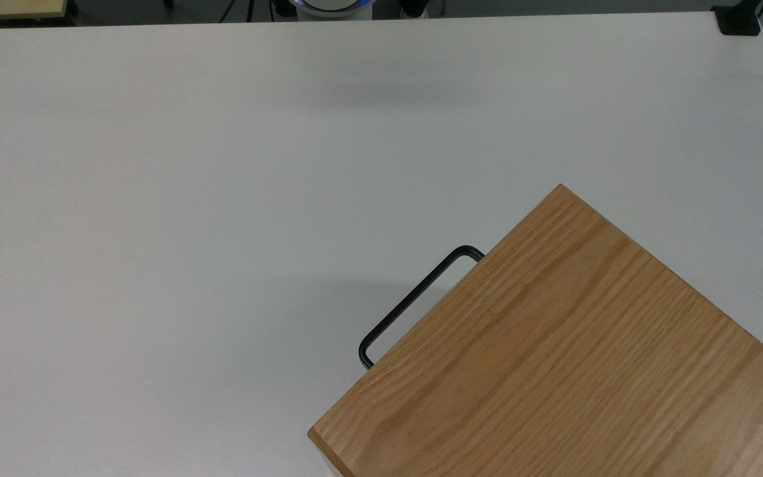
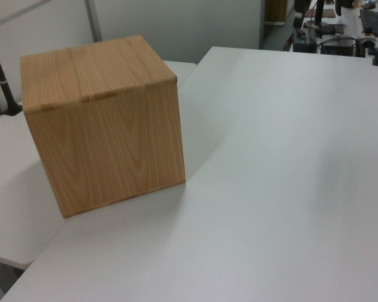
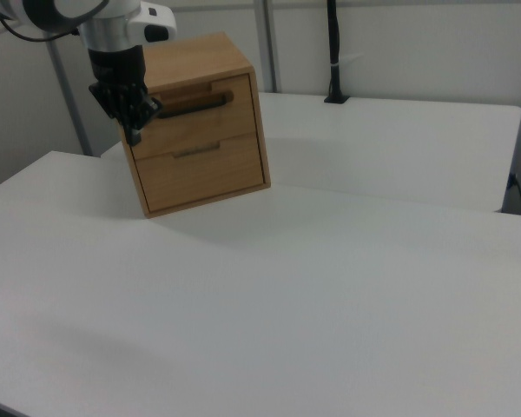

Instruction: Close the drawer by sliding it

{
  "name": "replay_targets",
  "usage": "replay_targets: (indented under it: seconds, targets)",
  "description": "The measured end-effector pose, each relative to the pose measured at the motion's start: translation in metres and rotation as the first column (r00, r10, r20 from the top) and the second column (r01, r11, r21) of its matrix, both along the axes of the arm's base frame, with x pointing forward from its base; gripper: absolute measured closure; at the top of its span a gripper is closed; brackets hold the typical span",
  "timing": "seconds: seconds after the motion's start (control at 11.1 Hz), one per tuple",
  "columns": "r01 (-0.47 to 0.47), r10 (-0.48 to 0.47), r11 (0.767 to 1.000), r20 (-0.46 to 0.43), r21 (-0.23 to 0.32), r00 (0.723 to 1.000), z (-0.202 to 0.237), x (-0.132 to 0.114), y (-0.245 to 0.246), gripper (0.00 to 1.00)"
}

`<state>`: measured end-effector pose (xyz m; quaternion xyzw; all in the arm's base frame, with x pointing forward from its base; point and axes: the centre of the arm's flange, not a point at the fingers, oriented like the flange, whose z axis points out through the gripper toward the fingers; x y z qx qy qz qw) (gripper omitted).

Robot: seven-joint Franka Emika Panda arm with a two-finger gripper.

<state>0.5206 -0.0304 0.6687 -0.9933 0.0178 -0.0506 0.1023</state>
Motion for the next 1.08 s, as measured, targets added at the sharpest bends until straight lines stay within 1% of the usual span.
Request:
replay_targets:
  seconds: [0.09, 0.18, 0.36, 0.63, 0.81, 0.9, 1.08]
  targets:
    - [0.003, -0.003, 1.0, -0.015, 0.001, 1.0, -0.006, -0.001, 0.001, 1.0]
    - [0.001, -0.002, 1.0, -0.035, -0.011, 0.999, -0.016, 0.0, 0.0, 1.0]
    - [-0.003, 0.002, 0.999, -0.015, -0.049, 1.0, -0.029, 0.008, 0.005, 1.0]
    - [-0.045, 0.043, 0.994, -0.027, -0.095, 0.999, -0.04, 0.013, 0.025, 1.0]
    - [-0.064, 0.058, 0.983, -0.041, -0.169, 0.997, -0.045, 0.016, 0.027, 1.0]
    - [-0.065, 0.057, 0.977, -0.046, -0.203, 0.997, -0.047, 0.016, 0.023, 0.95]
    - [-0.067, 0.056, 0.966, -0.051, -0.251, 0.997, -0.047, 0.017, 0.018, 0.85]
